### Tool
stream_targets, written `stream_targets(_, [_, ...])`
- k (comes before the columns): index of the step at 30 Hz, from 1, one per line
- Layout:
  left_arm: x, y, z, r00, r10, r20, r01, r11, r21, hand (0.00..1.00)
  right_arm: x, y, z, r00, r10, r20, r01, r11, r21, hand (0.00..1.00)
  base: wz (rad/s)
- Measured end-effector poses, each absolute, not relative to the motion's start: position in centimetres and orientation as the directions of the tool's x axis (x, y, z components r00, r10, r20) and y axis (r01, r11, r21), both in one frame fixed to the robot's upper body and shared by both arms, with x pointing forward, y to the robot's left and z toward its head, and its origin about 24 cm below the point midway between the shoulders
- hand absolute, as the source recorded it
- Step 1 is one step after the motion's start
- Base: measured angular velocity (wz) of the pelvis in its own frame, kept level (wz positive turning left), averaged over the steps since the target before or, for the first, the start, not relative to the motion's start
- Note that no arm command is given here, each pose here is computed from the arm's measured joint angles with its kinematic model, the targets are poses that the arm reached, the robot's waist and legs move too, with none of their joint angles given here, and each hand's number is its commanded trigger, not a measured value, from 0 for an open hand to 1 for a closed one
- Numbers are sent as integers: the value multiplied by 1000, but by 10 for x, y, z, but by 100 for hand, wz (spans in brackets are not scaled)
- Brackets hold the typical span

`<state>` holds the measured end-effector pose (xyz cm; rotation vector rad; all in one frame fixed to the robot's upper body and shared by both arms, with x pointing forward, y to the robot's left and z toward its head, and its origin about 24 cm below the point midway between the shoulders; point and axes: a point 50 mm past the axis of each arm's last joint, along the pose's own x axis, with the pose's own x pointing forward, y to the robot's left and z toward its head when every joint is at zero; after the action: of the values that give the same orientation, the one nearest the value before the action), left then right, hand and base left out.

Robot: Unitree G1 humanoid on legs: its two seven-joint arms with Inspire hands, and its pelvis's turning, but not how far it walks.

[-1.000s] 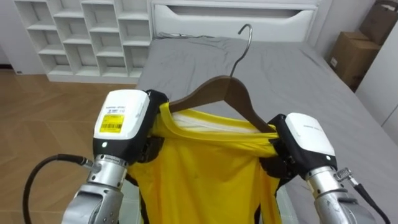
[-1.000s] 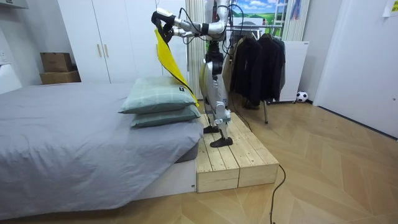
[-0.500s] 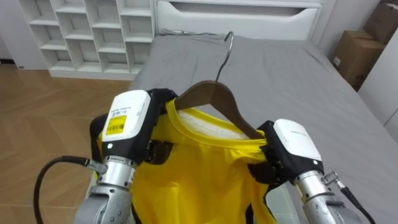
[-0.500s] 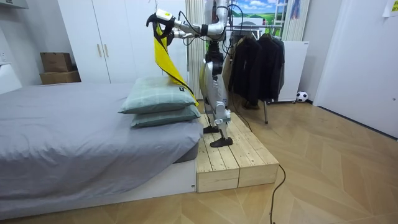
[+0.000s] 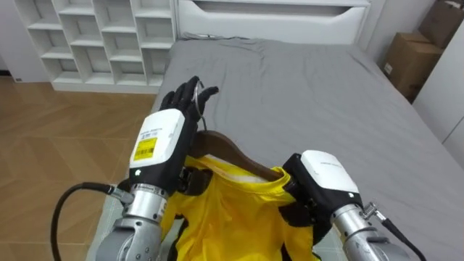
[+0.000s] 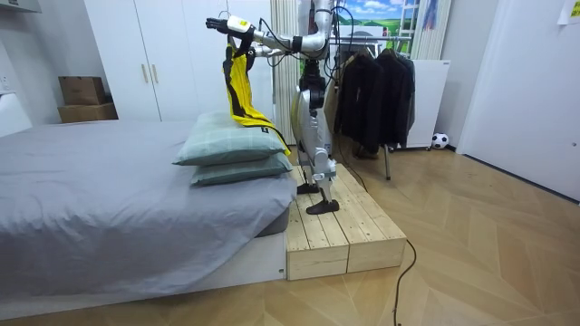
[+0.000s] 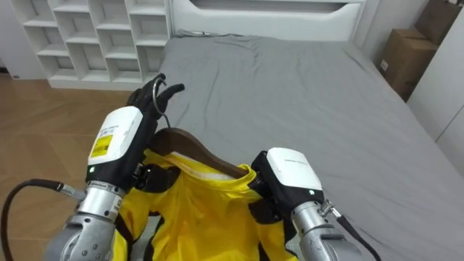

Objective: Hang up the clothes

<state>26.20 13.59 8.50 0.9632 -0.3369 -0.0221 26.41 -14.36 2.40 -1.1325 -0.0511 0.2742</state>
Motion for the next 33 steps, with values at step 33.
stream_targets(33, [260, 138, 78, 959, -143, 246, -107, 618, 779, 0, 272, -198, 31, 999, 36, -38, -51, 536, -843, 100, 0])
